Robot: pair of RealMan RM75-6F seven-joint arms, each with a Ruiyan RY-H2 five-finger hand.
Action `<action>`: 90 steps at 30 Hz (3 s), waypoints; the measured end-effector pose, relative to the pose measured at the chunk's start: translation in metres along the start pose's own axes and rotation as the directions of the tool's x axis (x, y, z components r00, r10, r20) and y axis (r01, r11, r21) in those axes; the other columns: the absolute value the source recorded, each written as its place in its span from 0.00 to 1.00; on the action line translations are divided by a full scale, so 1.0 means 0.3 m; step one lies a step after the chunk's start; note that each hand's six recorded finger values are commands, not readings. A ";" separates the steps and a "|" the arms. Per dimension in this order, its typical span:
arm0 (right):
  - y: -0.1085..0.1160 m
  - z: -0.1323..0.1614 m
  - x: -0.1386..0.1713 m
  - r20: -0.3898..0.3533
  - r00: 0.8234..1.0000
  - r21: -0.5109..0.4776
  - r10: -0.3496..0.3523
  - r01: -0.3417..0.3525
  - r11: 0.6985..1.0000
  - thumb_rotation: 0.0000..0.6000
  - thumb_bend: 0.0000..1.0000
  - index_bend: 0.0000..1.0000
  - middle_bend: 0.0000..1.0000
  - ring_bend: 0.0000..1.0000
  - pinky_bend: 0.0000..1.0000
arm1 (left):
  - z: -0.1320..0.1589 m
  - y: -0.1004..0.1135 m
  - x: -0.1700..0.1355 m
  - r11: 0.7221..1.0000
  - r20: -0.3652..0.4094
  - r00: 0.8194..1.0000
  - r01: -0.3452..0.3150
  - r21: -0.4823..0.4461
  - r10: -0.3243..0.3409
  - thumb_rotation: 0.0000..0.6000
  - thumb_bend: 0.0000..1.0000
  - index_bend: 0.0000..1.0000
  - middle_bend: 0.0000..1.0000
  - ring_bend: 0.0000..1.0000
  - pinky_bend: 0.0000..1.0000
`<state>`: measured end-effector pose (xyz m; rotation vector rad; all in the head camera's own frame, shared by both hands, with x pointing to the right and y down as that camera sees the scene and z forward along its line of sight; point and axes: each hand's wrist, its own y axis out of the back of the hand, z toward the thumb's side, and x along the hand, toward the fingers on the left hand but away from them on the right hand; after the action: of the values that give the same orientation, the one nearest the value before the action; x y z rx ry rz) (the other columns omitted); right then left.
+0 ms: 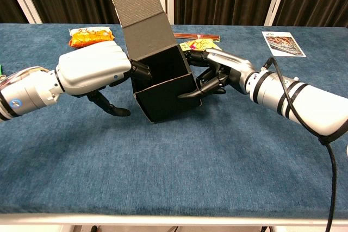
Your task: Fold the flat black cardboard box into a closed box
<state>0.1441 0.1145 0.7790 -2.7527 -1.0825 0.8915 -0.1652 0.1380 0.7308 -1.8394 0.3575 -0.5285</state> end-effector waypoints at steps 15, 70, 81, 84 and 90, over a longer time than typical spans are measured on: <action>0.004 -0.010 -0.001 -0.001 1.000 -0.011 -0.020 0.020 1.000 1.00 0.28 0.40 0.35 0.78 1.00 | -0.017 0.026 -0.017 0.999 -0.040 0.998 -0.050 -0.016 0.049 1.00 0.07 0.47 0.41 0.63 0.87; -0.082 0.039 -0.034 0.074 0.997 0.137 0.004 -0.014 0.991 1.00 0.05 0.00 0.06 0.73 1.00 | -0.138 0.090 -0.211 0.807 -0.502 0.864 -0.332 -0.489 0.051 0.61 0.00 0.08 0.11 0.60 0.90; 0.169 0.067 0.151 0.037 0.991 0.200 -0.125 0.115 0.973 1.00 0.05 0.00 0.09 0.72 1.00 | -0.156 -0.015 -0.279 0.700 -0.570 0.806 -0.316 -0.640 -0.157 0.97 0.00 0.00 0.01 0.60 0.90; 0.257 0.112 0.217 0.008 0.986 0.216 -0.169 0.164 0.963 1.00 0.05 0.00 0.09 0.72 1.00 | -0.152 -0.052 -0.299 0.664 -0.570 0.794 -0.310 -0.680 -0.213 1.00 0.00 0.00 0.01 0.60 0.90; 0.388 0.229 0.324 -0.059 0.968 0.233 -0.244 0.251 0.940 1.00 0.05 0.00 0.10 0.72 1.00 | -0.132 -0.112 -0.281 0.599 -0.557 0.782 -0.311 -0.738 -0.280 1.00 0.00 0.00 0.01 0.60 0.90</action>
<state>0.2356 0.0782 0.6446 -2.3653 -1.1956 0.8778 -0.2581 0.1580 0.7581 -2.4839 1.2627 -1.1171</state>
